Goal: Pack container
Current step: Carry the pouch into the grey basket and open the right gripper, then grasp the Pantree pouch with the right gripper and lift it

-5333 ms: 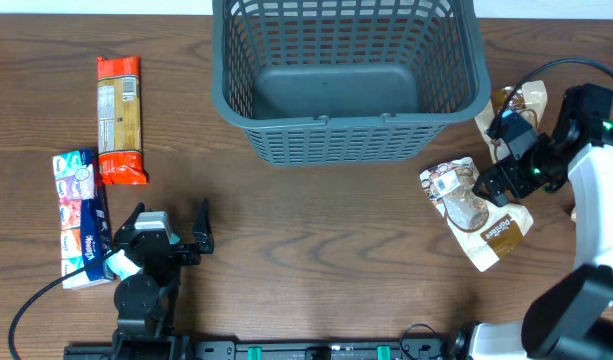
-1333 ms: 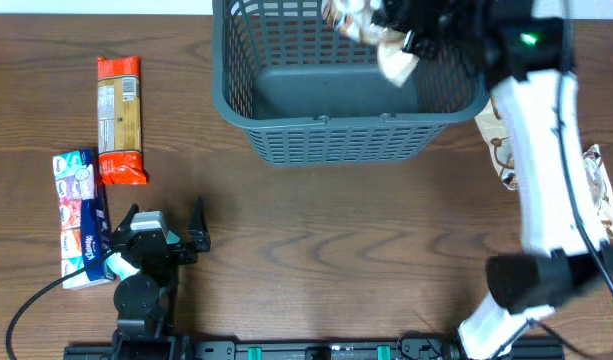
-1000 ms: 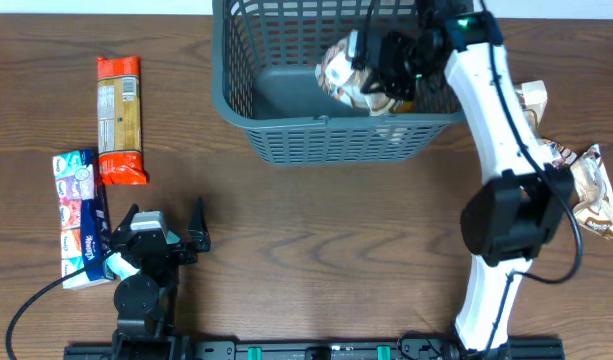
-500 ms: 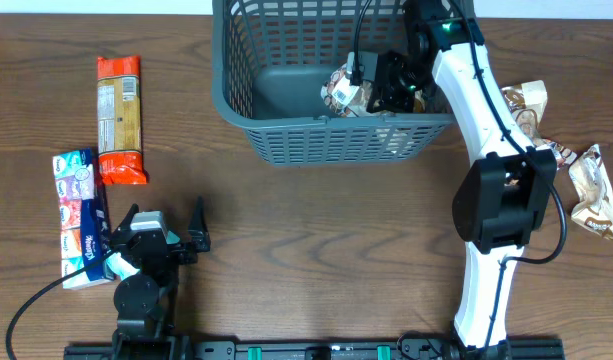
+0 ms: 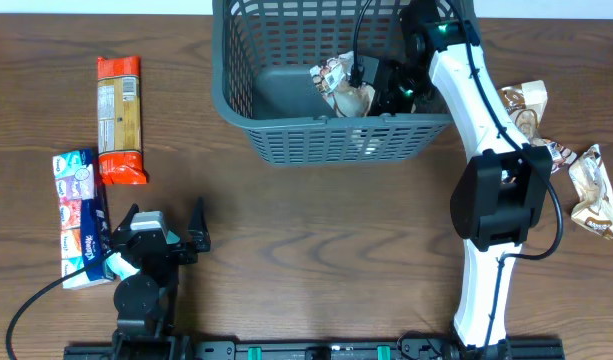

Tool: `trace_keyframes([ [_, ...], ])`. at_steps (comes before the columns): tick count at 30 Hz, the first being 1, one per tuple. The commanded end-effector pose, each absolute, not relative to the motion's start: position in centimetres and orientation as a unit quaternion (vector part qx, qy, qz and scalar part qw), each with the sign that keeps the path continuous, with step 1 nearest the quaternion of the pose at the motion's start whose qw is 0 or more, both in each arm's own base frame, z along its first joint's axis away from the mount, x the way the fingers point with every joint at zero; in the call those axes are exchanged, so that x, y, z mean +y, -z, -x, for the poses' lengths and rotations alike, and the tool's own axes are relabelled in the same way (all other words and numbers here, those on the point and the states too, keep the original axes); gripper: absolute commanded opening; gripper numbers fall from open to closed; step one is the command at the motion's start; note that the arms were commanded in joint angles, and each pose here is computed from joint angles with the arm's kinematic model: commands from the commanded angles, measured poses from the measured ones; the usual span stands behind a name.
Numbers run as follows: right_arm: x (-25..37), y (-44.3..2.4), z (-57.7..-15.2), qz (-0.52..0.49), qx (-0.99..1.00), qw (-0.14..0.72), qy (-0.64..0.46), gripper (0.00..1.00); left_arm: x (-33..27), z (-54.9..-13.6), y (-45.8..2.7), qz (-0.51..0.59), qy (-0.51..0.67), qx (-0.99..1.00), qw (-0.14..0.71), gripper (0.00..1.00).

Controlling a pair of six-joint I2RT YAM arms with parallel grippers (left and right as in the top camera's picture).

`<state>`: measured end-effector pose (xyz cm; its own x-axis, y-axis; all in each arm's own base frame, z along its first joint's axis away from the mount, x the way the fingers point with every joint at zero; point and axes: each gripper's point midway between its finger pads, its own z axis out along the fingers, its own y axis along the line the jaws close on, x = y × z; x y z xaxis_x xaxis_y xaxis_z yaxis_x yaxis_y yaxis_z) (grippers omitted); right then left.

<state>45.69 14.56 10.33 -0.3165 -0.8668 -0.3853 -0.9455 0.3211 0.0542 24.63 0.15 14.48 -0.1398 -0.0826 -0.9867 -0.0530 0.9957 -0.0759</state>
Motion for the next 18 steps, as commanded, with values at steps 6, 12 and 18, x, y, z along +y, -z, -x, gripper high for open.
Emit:
trace_keyframes([
  [6, 15.4, -27.5, -46.7, 0.535, 0.777, 0.319, -0.092, 0.99, 0.6, -24.5, -12.7, 0.055, 0.000, 0.772, 0.633, 0.99],
  [12, 10.5, -41.9, -47.3, 0.413, 0.769, 0.488, 0.014, 0.98, 0.6, -24.5, -12.7, 0.055, 0.000, 0.772, 0.633, 0.99],
  [18, -3.0, -48.7, -47.1, 0.079, 0.817, 0.557, 0.127, 0.99, 0.6, -24.5, -12.7, 0.055, 0.000, 0.772, 0.633, 0.99],
])
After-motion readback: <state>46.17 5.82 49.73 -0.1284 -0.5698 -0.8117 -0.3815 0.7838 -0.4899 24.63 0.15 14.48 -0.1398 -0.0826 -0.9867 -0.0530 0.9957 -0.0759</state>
